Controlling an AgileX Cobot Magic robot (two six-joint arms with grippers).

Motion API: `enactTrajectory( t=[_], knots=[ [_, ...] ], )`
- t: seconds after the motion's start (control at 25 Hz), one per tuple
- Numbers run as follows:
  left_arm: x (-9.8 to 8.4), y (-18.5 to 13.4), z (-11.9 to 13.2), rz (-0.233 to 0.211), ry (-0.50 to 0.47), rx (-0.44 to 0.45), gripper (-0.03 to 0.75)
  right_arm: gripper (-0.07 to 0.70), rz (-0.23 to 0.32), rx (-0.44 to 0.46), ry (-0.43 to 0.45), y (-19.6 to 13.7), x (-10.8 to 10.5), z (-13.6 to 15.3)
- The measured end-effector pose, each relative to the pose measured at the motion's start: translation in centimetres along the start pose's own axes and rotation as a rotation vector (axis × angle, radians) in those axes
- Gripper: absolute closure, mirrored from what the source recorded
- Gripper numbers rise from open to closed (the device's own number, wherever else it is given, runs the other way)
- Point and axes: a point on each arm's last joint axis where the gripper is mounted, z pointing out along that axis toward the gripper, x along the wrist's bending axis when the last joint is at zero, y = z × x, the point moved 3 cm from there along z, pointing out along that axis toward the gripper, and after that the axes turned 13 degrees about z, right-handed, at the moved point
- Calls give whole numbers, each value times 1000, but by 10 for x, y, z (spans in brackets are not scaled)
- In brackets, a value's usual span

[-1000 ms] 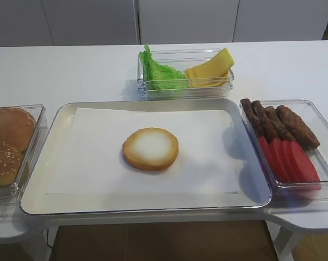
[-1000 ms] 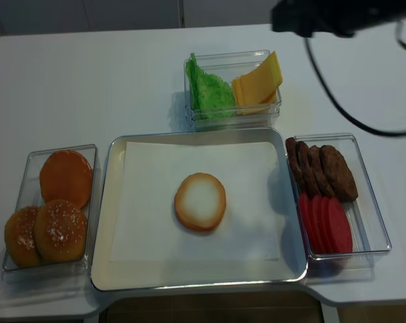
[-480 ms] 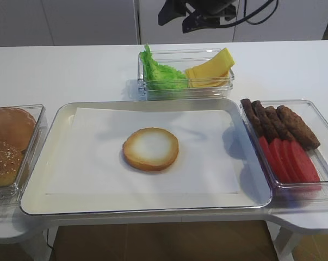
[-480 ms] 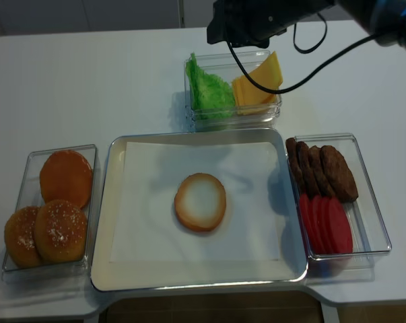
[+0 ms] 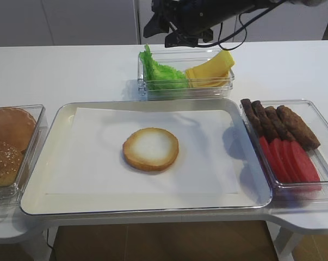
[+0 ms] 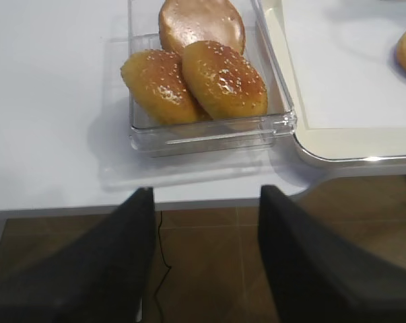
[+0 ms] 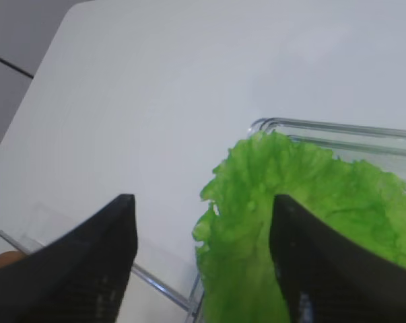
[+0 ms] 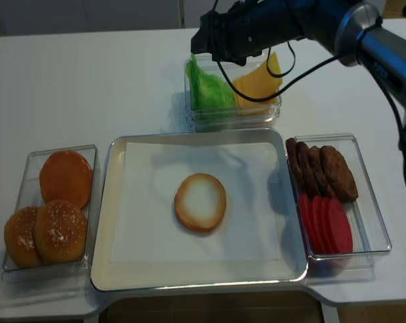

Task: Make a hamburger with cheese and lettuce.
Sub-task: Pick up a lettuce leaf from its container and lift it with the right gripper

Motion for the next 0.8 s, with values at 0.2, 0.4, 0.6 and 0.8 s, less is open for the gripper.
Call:
enactTrajectory(
  t=[0.2,0.4,0.6,0.8],
  knots=[
    [0,0,0,0,0,0,347,165,19,-13,4,0,-10,12],
    [0,0,0,0,0,0,347,192,35,2,-4,-4,-20,22],
    [0,0,0,0,0,0,347,213,47,12,-6,-7,-25,29],
    [0,0,0,0,0,0,347,272,45,10,-4,-6,-25,29]
  ],
)
